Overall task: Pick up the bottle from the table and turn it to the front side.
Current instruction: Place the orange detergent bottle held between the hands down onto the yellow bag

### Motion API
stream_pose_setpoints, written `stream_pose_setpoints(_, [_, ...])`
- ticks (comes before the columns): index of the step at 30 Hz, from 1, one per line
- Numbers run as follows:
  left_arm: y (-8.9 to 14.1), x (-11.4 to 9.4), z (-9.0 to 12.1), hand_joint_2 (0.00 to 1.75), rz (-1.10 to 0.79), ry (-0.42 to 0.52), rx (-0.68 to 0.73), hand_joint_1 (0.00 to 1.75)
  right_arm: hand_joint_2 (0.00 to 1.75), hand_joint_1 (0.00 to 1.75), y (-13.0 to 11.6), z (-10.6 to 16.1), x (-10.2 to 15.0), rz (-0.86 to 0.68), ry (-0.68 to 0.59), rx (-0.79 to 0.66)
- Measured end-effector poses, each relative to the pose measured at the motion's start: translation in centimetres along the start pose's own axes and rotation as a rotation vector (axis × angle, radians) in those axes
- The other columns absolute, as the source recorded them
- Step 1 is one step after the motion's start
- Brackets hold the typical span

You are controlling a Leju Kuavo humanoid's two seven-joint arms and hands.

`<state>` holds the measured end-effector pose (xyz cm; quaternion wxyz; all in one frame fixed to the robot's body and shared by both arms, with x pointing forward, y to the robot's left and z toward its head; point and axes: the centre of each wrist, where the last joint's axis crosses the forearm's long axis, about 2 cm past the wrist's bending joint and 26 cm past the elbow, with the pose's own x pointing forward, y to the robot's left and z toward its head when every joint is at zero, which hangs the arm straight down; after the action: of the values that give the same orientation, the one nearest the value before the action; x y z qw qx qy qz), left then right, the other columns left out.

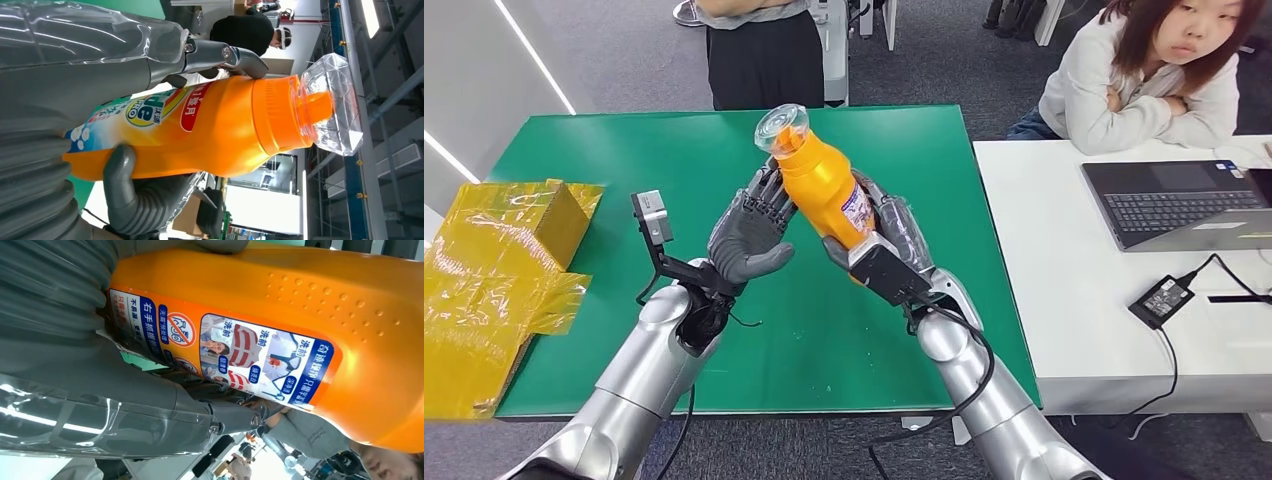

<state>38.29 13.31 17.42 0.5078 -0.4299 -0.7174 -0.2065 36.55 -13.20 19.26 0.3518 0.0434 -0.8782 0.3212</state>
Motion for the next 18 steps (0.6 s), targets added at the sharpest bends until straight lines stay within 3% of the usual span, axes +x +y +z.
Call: stream_pose_setpoints(18, [1.3,1.2,-0.7,1.75,-0.050,0.039,0.025,0.00,1.75,1.75,2.2,0.6,-0.3,0.080,0.021,0.121])
